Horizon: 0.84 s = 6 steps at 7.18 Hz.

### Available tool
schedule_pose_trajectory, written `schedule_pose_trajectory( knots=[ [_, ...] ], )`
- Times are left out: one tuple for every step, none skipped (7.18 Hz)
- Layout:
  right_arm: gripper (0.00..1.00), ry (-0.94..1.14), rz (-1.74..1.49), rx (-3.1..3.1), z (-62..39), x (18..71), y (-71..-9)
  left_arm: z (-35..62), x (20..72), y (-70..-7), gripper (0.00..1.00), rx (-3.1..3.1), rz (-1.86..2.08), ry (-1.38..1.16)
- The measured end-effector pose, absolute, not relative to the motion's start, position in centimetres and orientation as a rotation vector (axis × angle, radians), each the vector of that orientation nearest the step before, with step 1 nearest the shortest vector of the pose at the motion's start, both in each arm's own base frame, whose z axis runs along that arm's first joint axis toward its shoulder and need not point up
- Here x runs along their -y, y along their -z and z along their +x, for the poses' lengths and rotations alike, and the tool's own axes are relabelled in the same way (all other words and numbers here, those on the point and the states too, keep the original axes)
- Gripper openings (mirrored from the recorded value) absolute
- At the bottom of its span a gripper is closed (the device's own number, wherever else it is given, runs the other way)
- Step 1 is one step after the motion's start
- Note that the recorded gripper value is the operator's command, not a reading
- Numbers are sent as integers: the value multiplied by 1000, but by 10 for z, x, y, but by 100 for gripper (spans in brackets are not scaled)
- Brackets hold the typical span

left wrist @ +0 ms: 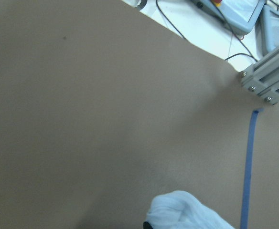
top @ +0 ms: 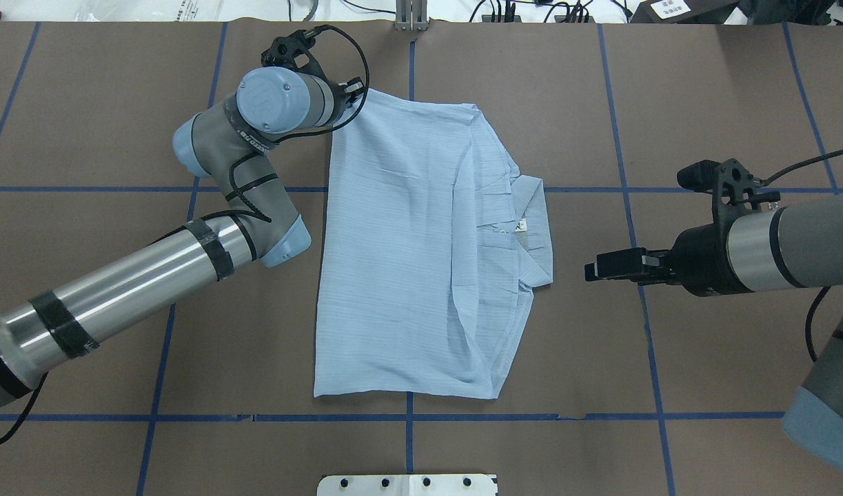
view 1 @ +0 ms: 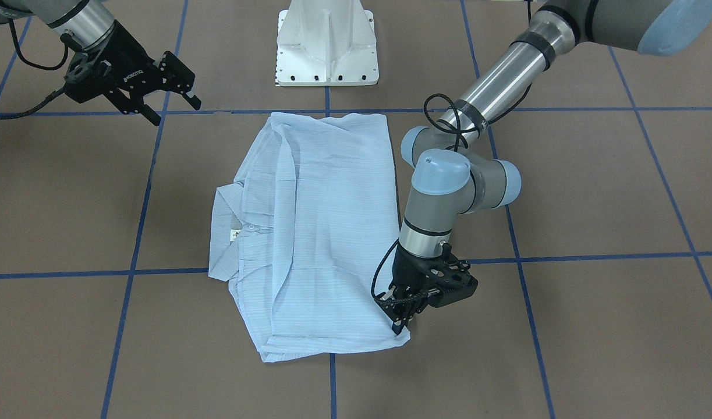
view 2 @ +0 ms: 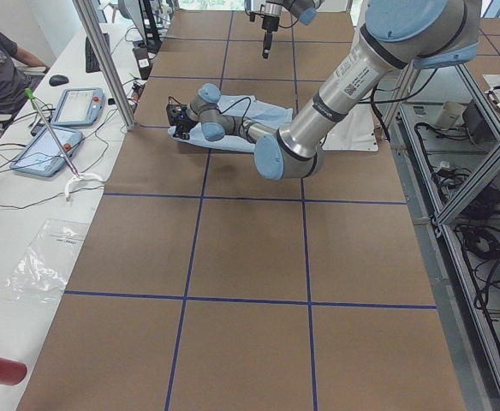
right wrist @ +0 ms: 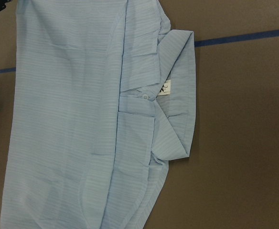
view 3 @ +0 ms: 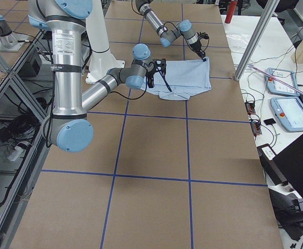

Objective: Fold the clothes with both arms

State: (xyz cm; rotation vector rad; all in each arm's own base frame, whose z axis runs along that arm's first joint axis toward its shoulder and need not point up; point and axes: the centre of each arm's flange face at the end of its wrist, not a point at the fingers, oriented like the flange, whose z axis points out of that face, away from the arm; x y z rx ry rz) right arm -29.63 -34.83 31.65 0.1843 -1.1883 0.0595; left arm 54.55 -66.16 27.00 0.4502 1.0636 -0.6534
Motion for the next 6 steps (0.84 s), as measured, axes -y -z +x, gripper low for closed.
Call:
schedule_pose_trajectory(
  knots=[
    [100, -61, 191, 1185, -300, 349, -317, 546, 666, -271, 100, -1057, 484, 633],
    [100, -60, 194, 1178, -308, 350, -318, 544, 669, -272, 100, -1047, 508, 609],
    [100, -58, 198, 1168, -322, 351, -319, 534, 676, -274, 100, -1040, 522, 604],
    [100, -56, 201, 1149, -342, 356, -312, 514, 686, -281, 100, -1037, 520, 605],
    [100, -57, 192, 1116, -366, 363, -291, 491, 689, -293, 100, -1044, 498, 586],
    [100, -53, 185, 1071, -394, 370, -264, 468, 682, -306, 100, -1061, 468, 548]
  ],
)
